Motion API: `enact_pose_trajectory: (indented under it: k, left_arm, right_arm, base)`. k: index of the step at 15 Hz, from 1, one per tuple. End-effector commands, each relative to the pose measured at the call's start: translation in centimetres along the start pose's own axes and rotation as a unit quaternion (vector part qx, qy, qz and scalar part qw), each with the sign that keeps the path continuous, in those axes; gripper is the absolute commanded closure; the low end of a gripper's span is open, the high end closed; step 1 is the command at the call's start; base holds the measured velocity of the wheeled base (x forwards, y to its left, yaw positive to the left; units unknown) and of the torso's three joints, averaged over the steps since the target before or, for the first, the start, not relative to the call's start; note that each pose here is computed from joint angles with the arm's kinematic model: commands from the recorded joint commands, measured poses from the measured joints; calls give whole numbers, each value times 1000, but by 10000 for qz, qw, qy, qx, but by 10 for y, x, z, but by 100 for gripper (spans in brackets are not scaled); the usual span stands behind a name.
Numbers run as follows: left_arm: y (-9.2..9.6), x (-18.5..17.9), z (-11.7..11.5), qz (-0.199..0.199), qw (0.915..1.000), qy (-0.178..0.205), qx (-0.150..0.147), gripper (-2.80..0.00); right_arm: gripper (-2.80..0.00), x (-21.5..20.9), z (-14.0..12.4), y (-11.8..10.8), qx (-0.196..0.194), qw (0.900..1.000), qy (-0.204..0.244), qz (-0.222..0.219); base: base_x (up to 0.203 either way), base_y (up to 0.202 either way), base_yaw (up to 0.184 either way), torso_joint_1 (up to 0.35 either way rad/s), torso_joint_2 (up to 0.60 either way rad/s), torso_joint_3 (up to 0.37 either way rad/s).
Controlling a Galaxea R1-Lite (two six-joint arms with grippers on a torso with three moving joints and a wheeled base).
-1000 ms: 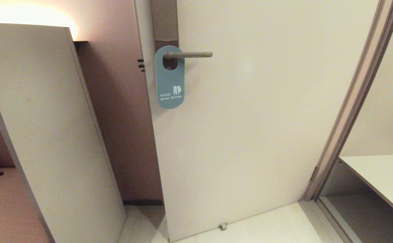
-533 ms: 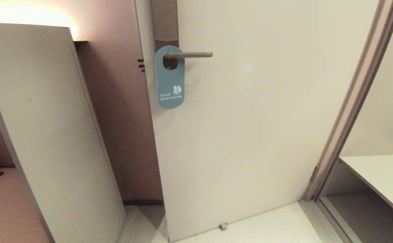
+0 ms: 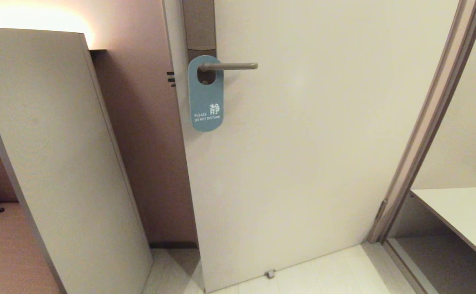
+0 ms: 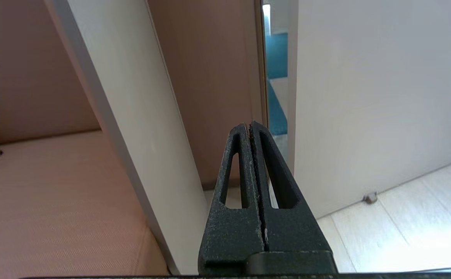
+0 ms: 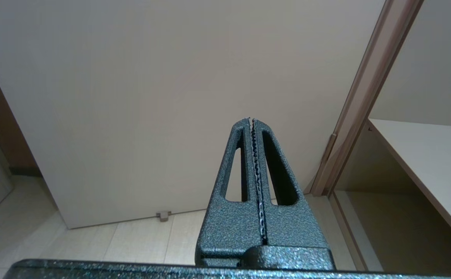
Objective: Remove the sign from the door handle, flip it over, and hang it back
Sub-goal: Take down the sign
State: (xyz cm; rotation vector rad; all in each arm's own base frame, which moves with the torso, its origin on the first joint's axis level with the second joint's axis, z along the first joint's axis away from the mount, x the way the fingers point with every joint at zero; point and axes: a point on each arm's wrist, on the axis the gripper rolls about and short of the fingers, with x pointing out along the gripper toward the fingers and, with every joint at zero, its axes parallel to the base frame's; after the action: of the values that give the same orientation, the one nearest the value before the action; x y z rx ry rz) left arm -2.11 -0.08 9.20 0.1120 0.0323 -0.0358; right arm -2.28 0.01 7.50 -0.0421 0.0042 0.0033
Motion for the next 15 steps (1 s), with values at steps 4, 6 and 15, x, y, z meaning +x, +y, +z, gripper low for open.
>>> enact_pose_trajectory:
  k: [4, 6, 15]
  left_arm:
    - [5, 13, 44, -76, 9996, 250, -45, 0]
    - [8, 22, 67, -121, 9995, 300, -61, 0]
    - [17, 124, 164, -747, 9937, 681, -488, 0]
  right_arm:
    - [0, 0, 0, 0, -4, 10000, 2, -1]
    - [0, 0, 0, 0, -4, 10000, 2, -1]
    - [0, 0, 0, 0, -4, 10000, 2, -1]
  base:
    - [0, 0, 0, 0, 0, 0]
    - [0, 0, 0, 0, 0, 0]
    - [0, 0, 0, 0, 0, 0]
